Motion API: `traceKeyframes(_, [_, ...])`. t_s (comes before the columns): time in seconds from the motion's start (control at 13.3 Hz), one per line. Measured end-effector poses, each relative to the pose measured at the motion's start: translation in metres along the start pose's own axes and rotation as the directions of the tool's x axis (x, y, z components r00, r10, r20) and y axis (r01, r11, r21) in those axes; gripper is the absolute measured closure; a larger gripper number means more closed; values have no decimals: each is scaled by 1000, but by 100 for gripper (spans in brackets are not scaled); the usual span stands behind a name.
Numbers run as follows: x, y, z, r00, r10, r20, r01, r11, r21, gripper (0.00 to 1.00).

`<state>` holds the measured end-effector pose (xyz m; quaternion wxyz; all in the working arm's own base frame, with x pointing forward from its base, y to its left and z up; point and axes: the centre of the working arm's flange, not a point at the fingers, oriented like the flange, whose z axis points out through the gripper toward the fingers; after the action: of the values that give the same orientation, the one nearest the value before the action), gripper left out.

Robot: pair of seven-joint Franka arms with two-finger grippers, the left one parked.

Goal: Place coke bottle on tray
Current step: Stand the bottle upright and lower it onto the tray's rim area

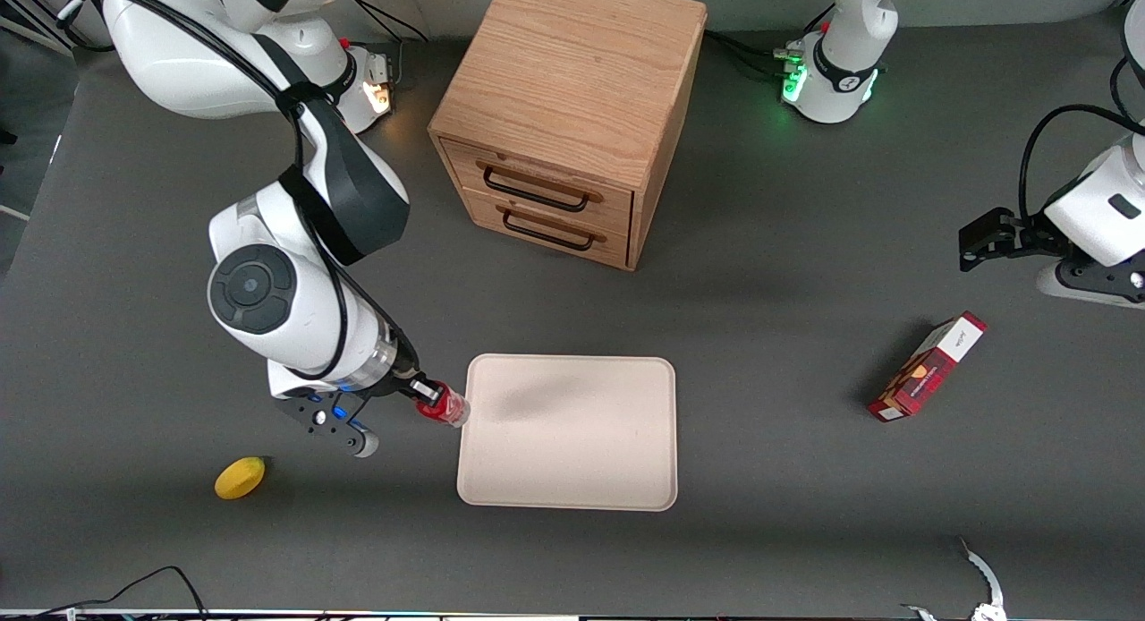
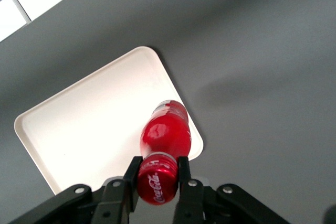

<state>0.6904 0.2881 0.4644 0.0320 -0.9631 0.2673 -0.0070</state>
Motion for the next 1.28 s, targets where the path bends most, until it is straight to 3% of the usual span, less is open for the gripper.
traceKeyframes(0.23, [3, 21, -40, 999, -48, 13, 48, 998, -35, 68])
traceKeyframes(0.45, [-6, 25, -58, 998, -58, 16, 59, 998, -38, 68])
traceKeyframes(0.9, [5, -15, 26, 999, 52, -2, -52, 996, 73, 68])
traceKeyframes(1.13, [3, -35, 80, 993, 104, -60, -99, 992, 78, 68])
traceKeyframes(1.28, [-2, -43, 107, 990, 118, -79, -113, 991, 69, 68])
